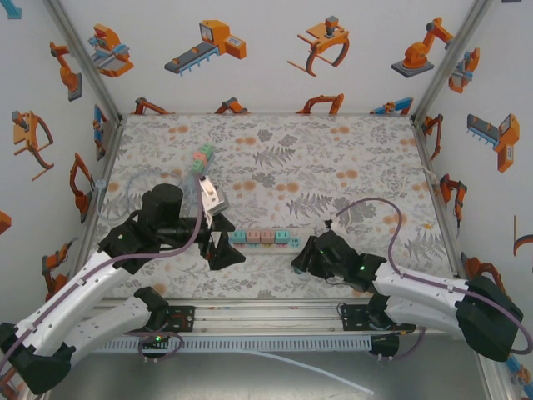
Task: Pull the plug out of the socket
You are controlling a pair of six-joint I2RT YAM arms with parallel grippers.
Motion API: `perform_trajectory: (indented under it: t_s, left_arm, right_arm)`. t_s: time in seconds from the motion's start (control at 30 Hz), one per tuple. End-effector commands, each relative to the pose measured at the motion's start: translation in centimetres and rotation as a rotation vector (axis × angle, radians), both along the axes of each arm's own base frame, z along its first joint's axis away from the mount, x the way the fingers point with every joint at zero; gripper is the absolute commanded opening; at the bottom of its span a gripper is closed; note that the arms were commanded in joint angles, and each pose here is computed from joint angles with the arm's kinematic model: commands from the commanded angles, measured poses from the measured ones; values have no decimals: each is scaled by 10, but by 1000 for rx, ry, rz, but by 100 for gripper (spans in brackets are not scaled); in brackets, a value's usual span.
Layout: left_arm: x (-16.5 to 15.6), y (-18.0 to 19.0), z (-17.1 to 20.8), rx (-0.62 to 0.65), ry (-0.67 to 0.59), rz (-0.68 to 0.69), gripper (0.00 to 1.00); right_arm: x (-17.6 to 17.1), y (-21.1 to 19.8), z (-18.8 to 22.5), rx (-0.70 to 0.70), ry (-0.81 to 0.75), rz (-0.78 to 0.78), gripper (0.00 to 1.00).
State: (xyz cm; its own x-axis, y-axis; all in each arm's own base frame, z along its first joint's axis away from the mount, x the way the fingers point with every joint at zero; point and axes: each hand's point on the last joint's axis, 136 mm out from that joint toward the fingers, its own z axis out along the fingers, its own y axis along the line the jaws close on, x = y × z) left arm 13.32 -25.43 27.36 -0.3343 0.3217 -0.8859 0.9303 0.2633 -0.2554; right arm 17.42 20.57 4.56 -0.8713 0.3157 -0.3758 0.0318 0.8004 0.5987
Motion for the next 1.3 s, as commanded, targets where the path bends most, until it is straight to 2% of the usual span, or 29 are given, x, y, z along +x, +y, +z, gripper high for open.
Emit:
perform_trajectory:
  t_s: [0.0, 0.17, 0.33, 0.5, 0.63, 0.87, 1.0, 1.1, 1.17, 1.27]
  left_arm:
    - [-2, -1, 8, -23, -41, -16, 99]
    - [4, 1, 5, -8, -43, 24, 98]
    - [34, 14, -5, 66, -61, 206, 97]
    - [53, 30, -10, 110, -80, 354, 97]
    - [67, 44, -12, 133, -85, 478, 97]
    - [95, 87, -32, 196, -20, 801, 97]
    - [97, 95, -44, 187, 41, 854, 97]
    - [100, 103, -55, 193, 83, 895, 97]
    - [102, 107, -61, 187, 112, 915, 97]
    - [104, 108, -69, 159, 151, 918, 97]
  right_arm:
    - [-2, -18, -15, -99, 18, -47, 56]
    - [-7, -27, -17, -127, 30, -62, 58]
    - [-8, -37, -4, -128, 3, -90, 60]
    - [-1, -43, 30, -104, -104, -94, 61]
    - [11, -42, 74, -91, -284, -44, 61]
    - [38, -46, 157, -164, -754, -8, 62]
    - [41, -31, 190, -238, -1043, 110, 62]
    - [40, -16, 197, -358, -1202, 232, 65]
    - [34, 3, 195, -461, -1307, 404, 67]
    - [22, 29, 171, -602, -1355, 727, 70]
